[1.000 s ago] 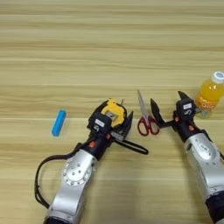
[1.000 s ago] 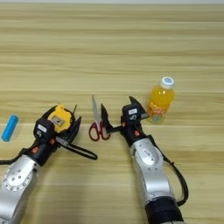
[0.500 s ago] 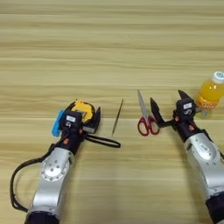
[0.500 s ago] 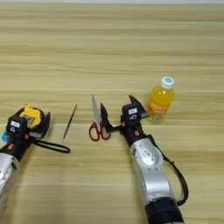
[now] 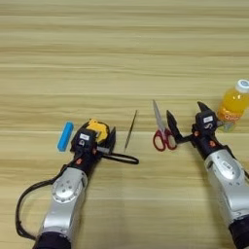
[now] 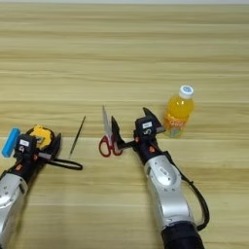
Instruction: Move the objects on the table
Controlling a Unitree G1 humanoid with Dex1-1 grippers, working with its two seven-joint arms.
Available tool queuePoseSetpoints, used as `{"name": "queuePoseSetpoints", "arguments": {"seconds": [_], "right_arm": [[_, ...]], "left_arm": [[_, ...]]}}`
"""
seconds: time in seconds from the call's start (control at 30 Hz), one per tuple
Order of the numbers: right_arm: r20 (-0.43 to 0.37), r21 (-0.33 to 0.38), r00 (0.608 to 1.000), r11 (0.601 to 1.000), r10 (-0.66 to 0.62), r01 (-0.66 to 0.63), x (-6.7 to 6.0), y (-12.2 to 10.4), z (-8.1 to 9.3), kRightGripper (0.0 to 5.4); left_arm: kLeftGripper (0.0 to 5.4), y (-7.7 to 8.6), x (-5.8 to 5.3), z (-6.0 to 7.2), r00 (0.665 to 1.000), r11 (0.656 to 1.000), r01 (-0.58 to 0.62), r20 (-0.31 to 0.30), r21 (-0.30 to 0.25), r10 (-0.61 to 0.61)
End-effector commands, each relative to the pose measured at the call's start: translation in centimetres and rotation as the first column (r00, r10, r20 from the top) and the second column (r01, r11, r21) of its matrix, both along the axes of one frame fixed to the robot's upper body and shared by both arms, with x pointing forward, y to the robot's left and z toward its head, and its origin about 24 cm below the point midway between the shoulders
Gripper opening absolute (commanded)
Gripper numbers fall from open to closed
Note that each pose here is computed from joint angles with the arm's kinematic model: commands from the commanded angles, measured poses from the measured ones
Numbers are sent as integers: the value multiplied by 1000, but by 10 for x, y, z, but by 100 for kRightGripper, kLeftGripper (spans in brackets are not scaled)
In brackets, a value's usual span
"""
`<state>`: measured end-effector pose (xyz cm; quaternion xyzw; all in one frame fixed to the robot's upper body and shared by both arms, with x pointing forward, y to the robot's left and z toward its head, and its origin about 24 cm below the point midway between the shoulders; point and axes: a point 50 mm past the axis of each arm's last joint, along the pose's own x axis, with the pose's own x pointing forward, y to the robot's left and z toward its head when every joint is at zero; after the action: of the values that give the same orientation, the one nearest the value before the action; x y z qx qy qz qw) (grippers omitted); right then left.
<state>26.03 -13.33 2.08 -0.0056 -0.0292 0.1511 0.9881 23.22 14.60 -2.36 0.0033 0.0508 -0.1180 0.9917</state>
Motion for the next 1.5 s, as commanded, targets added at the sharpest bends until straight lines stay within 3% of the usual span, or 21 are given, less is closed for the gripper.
{"name": "queuePoseSetpoints", "arguments": {"seconds": [0.03,0.33,0.37,0.53,0.73,0.93,1.07,1.2,1.5], "right_arm": [[-6,-2,1000,1000,-1,1,1,2,1,540],[-6,-5,1000,1000,2,-2,1,3,1,540],[-7,-5,1000,1000,2,-2,1,3,1,540],[-8,-5,1000,1000,1,-1,1,3,0,540],[-7,-4,1000,1000,-4,4,1,2,1,540],[-7,-5,1000,1000,-4,4,0,1,1,540],[-6,-5,1000,1000,-5,5,0,1,1,540],[-6,-5,1000,1000,-4,4,-1,1,1,540],[-8,-5,1000,1000,-4,4,-2,1,1,540]], "left_arm": [[410,-2,7,1,1000,1000,6,18,-2,-6],[410,-3,7,-9,1000,1000,19,-10,12,-19],[439,-3,7,-9,1000,1000,19,-9,16,-18],[479,-3,7,-8,1000,1000,16,5,20,-16],[538,-6,8,5,996,1000,24,89,0,-24],[538,-5,5,27,984,1000,26,176,1,-26],[538,5,3,48,971,1000,-5,237,18,1],[538,18,-1,61,965,998,-49,258,39,38],[538,52,-7,54,975,984,-145,186,108,124]]}}
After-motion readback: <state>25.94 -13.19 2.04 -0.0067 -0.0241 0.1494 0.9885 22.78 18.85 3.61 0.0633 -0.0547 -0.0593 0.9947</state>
